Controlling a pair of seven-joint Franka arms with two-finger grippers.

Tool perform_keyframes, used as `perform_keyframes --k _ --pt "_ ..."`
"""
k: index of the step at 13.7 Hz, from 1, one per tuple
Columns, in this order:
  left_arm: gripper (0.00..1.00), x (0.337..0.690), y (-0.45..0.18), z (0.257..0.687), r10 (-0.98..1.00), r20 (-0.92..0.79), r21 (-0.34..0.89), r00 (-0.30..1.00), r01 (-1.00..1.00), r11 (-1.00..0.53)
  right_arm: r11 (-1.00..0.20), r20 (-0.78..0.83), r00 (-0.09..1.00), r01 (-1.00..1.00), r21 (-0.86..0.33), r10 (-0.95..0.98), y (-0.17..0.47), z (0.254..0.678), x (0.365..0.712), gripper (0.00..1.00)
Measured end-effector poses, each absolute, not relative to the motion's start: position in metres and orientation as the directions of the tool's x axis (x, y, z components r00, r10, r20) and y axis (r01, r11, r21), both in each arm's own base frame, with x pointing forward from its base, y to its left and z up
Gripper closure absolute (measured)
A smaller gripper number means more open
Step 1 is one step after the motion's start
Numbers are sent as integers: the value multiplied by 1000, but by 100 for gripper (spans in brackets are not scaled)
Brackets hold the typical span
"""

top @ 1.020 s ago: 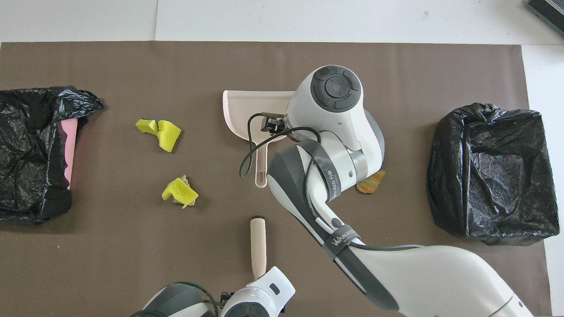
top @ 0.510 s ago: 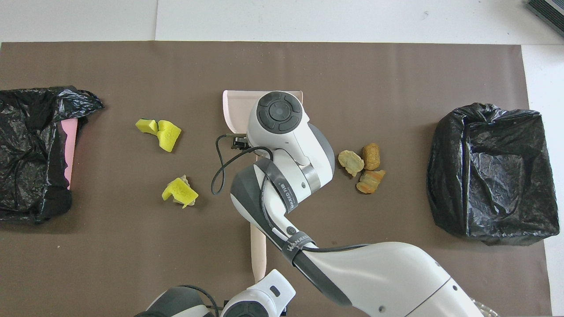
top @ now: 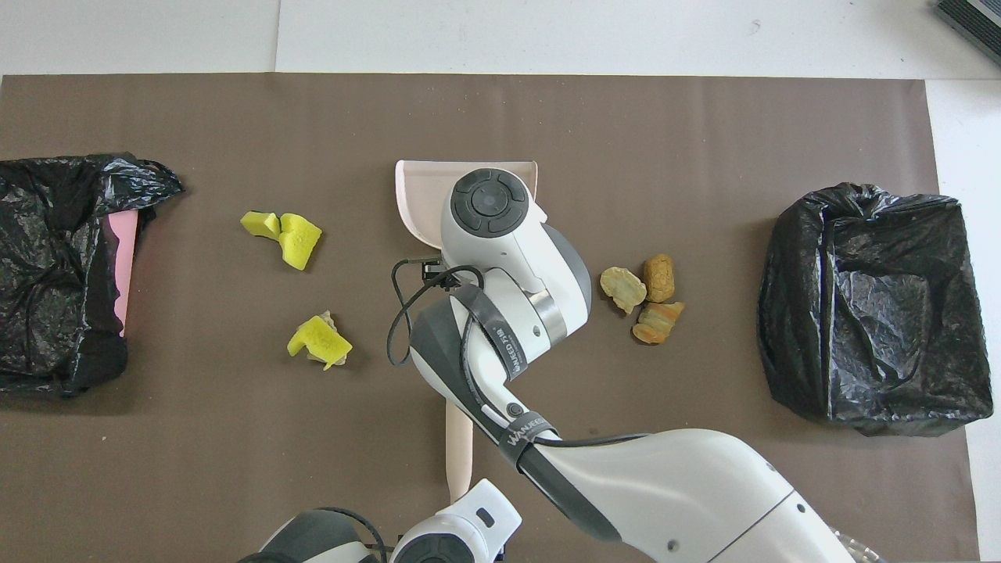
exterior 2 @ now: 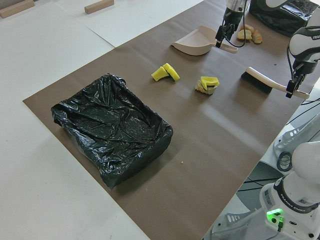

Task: Sweep and dump trash in bin
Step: 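Lift the dustpan with the right gripper while the left gripper grasps the brush, then set the dustpan beside the yellow sponges while the left gripper lifts the brush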

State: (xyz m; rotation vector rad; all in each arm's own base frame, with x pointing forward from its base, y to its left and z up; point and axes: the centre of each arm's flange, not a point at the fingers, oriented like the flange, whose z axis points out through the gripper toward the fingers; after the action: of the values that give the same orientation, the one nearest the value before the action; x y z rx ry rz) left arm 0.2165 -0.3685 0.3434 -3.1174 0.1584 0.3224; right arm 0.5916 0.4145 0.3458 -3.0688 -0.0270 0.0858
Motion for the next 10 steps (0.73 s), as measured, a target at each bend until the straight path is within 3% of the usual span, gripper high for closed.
perform_keyframes --k 1,4,6,10 --pt "74 217 -369 343 -100 -205 7 974 -101 -995 -997 -59 998 17 -71 21 415 344 590 39" --pt "74 222 -368 345 -90 -204 12 975 -90 -996 -997 -59 998 29 -72 33 414 345 590 68" --pt "74 234 -361 350 -71 -208 -4 976 -73 -997 -989 -36 992 122 -82 125 400 355 600 68" --pt "74 303 -314 383 20 -183 -98 983 2 -995 -951 15 956 294 -95 294 338 403 627 68"
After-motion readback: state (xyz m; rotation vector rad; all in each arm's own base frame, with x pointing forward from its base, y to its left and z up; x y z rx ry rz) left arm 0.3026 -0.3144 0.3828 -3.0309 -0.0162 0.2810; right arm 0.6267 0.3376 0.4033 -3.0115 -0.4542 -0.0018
